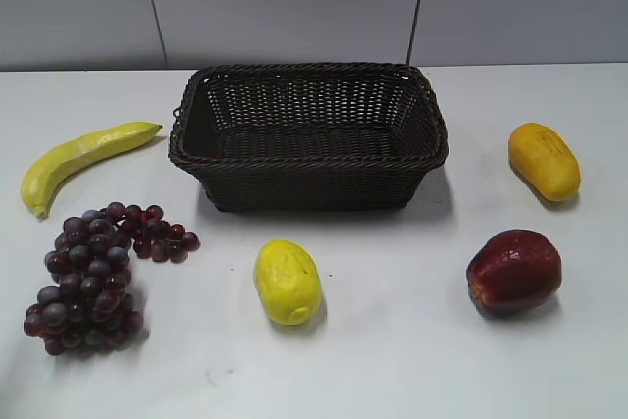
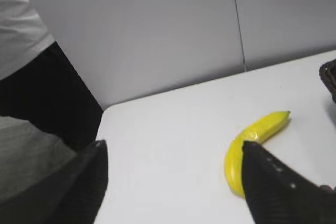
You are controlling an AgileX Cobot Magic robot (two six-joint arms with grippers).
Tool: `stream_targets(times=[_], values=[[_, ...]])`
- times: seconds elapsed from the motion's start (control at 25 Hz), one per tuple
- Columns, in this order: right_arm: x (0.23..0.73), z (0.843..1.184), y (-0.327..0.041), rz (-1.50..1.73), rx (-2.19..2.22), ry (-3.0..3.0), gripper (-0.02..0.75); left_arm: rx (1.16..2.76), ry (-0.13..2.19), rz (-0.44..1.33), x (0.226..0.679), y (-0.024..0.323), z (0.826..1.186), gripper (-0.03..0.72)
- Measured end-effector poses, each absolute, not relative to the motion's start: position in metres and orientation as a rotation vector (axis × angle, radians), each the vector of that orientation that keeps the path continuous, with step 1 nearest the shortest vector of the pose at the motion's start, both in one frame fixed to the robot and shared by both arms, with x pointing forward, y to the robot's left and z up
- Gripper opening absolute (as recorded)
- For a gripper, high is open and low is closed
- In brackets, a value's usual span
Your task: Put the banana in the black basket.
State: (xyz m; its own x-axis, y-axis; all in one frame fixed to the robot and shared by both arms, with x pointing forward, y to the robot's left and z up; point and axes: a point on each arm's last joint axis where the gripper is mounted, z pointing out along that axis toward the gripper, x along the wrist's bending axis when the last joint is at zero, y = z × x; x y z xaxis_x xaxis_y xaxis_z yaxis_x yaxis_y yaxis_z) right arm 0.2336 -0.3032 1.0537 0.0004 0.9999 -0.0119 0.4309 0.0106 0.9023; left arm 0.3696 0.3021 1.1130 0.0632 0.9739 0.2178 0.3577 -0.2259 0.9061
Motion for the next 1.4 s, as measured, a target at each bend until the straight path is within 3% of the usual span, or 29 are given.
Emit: stream_targets(times=[0.16, 0.36, 0.72, 1.16, 1.4], values=[[0.234, 1.054, -0.303, 0.953, 1.521, 1.532, 0.552, 1.803, 1.429, 1.070, 0.407, 0.302, 1.115, 0.653], [0.234, 1.054, -0.303, 0.953, 1.521, 1.532, 0.552, 1.984, 1.464, 0.989, 0.458, 0.301, 1.117, 0.650], [0.234, 1.054, -0.303, 0.953, 1.521, 1.532, 0.552, 2.161, 1.427, 0.944, 0.536, 0.300, 1.127, 0.622], [0.234, 1.054, -0.303, 0.953, 1.521, 1.532, 0.552, 2.379, 1.366, 0.801, 0.593, 0.296, 1.100, 0.592], [0.234, 1.054, -0.303, 0.953, 1.521, 1.532, 0.552, 2.444, 1.354, 0.633, 0.617, 0.289, 1.073, 0.589]])
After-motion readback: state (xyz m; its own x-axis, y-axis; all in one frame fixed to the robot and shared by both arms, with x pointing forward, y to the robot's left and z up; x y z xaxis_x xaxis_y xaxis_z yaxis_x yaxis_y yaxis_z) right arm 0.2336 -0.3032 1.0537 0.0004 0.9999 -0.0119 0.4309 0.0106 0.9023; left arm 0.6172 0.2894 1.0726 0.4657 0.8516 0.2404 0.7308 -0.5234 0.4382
